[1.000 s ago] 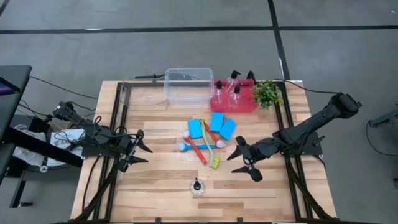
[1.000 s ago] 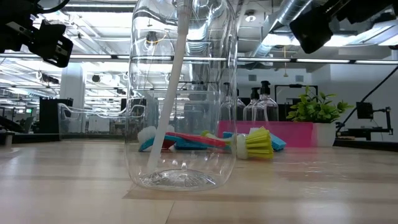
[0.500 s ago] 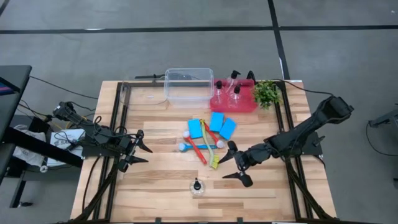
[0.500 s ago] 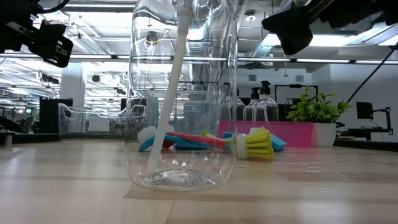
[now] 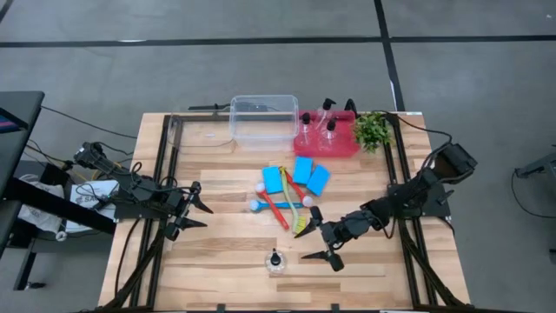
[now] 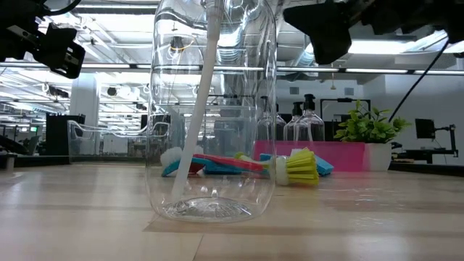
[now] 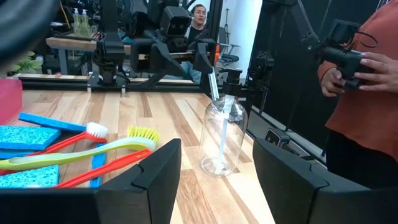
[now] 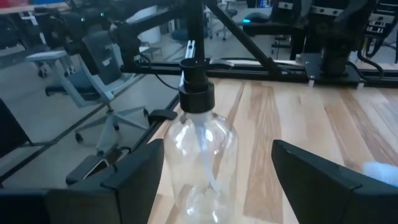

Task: Pick & Place Kitchen Sink Supplies
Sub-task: Put the transparent bottle into the red bin

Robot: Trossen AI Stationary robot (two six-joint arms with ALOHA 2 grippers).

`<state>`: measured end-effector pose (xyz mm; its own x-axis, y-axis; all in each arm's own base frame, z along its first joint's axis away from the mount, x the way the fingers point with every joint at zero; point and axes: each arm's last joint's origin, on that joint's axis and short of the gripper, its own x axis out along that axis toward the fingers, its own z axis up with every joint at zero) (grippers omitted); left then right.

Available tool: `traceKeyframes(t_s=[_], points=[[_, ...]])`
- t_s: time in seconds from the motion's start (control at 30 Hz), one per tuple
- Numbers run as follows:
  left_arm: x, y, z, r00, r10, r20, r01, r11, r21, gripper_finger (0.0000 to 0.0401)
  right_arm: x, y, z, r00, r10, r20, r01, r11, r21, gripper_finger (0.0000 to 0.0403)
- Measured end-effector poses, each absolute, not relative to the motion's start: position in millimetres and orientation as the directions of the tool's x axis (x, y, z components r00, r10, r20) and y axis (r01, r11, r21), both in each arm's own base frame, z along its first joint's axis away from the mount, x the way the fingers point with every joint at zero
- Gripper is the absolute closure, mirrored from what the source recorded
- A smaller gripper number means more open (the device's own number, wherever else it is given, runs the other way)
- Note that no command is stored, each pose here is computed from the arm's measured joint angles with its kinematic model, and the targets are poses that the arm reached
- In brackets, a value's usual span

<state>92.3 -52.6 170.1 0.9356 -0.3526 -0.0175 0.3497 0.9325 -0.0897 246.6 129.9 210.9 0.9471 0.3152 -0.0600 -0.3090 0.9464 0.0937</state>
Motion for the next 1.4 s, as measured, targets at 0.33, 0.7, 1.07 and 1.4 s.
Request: traceKeyframes(t_s=[0.33,0.7,1.07,1.4], points=[[92.3,-52.6,170.2,0.936,-0.352,-0.017,0.349,0.933,-0.090,0.0199,269.3,142.1,210.0,0.947,0.315,-0.069,-0.308,0.947,0.092,0.0112],[92.3,-52.6,170.7,0.936,-0.352,-0.012,0.350,0.932,-0.091,0.0199,292.4,147.4,211.9,0.940,0.336,-0.064,-0.329,0.939,0.096,0.0112],[92.3,-52.6,171.1,0.936,-0.352,-0.008,0.350,0.932,-0.092,0.0199,311.5,148.1,216.2,0.931,0.362,-0.047,-0.356,0.929,0.101,0.0112],[92.3,-52.6,171.5,0.936,-0.353,-0.003,0.351,0.932,-0.093,0.0199,316.0,149.6,223.1,0.930,0.365,-0.040,-0.359,0.928,0.102,0.0112]])
